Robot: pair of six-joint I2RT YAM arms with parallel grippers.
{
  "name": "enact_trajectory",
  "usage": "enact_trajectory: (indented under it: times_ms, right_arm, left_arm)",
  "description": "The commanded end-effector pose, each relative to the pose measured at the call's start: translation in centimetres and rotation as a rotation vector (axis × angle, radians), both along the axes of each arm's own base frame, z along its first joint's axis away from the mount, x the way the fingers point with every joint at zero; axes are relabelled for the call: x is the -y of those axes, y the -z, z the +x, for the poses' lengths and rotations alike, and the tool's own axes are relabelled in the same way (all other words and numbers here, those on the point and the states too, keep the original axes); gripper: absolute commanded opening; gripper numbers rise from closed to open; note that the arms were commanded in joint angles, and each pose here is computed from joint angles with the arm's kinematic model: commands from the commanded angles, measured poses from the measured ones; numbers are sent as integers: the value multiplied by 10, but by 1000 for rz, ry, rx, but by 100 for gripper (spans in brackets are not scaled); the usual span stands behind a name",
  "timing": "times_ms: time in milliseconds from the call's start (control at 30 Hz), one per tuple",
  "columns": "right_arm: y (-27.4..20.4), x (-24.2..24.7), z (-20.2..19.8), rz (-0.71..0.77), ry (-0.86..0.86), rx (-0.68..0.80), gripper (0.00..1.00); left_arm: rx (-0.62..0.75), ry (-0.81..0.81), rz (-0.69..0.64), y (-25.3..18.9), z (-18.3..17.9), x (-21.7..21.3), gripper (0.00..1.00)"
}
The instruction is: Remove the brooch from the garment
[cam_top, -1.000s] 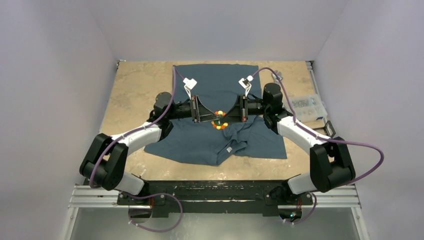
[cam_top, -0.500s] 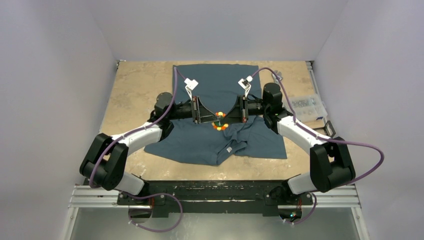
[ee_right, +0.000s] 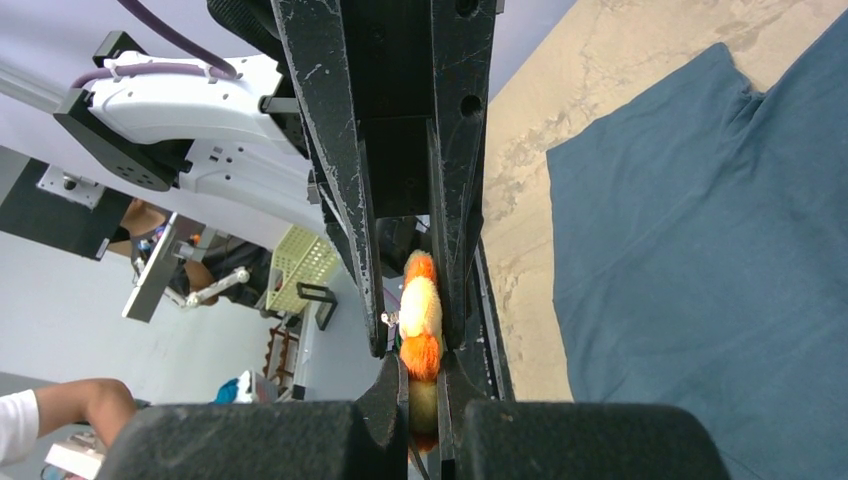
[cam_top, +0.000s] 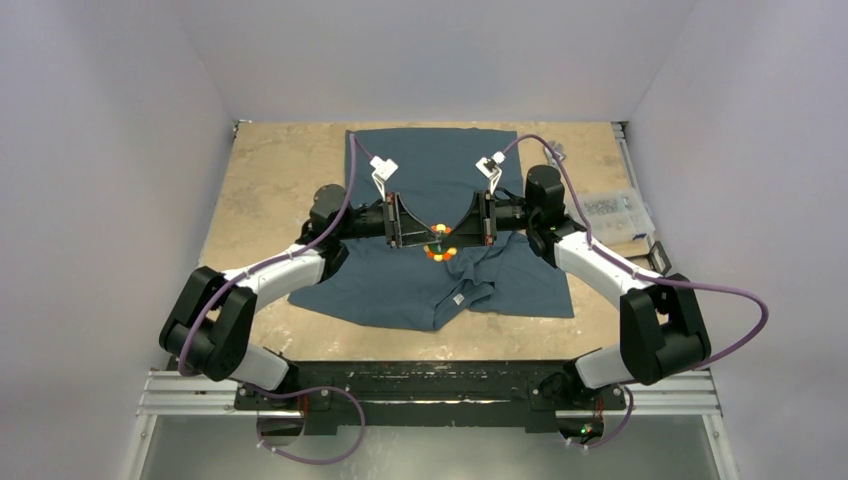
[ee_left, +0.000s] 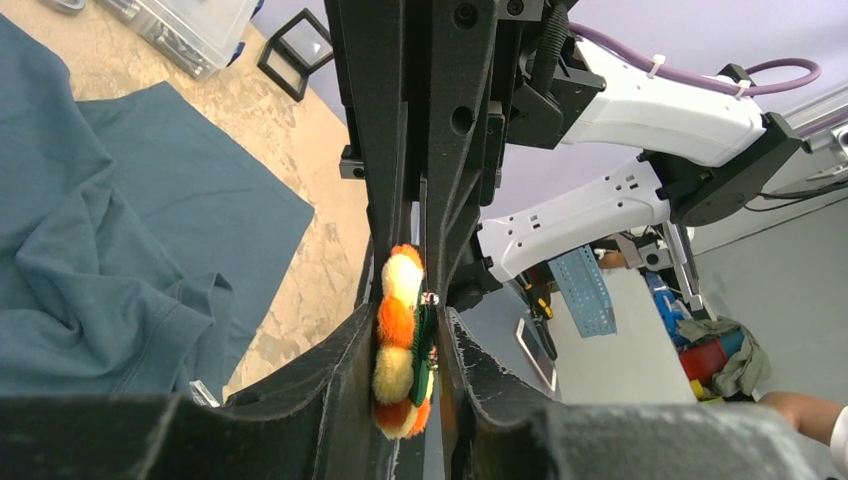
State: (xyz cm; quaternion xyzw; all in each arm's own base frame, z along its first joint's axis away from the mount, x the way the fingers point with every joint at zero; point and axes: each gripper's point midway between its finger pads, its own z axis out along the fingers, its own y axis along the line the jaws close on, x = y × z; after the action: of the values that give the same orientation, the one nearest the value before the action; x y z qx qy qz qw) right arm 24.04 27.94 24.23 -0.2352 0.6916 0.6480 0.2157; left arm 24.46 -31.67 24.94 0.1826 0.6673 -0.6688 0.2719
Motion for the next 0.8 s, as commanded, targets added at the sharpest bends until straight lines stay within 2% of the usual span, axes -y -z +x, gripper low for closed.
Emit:
enact_trajectory:
  times_ms: [0,167,333,767]
  right_arm:
    - [-29,-7,1,40,-12,120,0]
    - [-30,-8,2,41,-14,122,0]
    - [-29,-8,2,40,-12,120,0]
    - [-23,-7,1,24,-19,119,0]
  left_arm:
    - [107,54,-32,-19,-12,8,26]
    - [105,65,-31,-17,-13,8,27]
    - [103,66,-30,-17,-14,8,33]
    - [135,48,-62,-32,-14,-2,59]
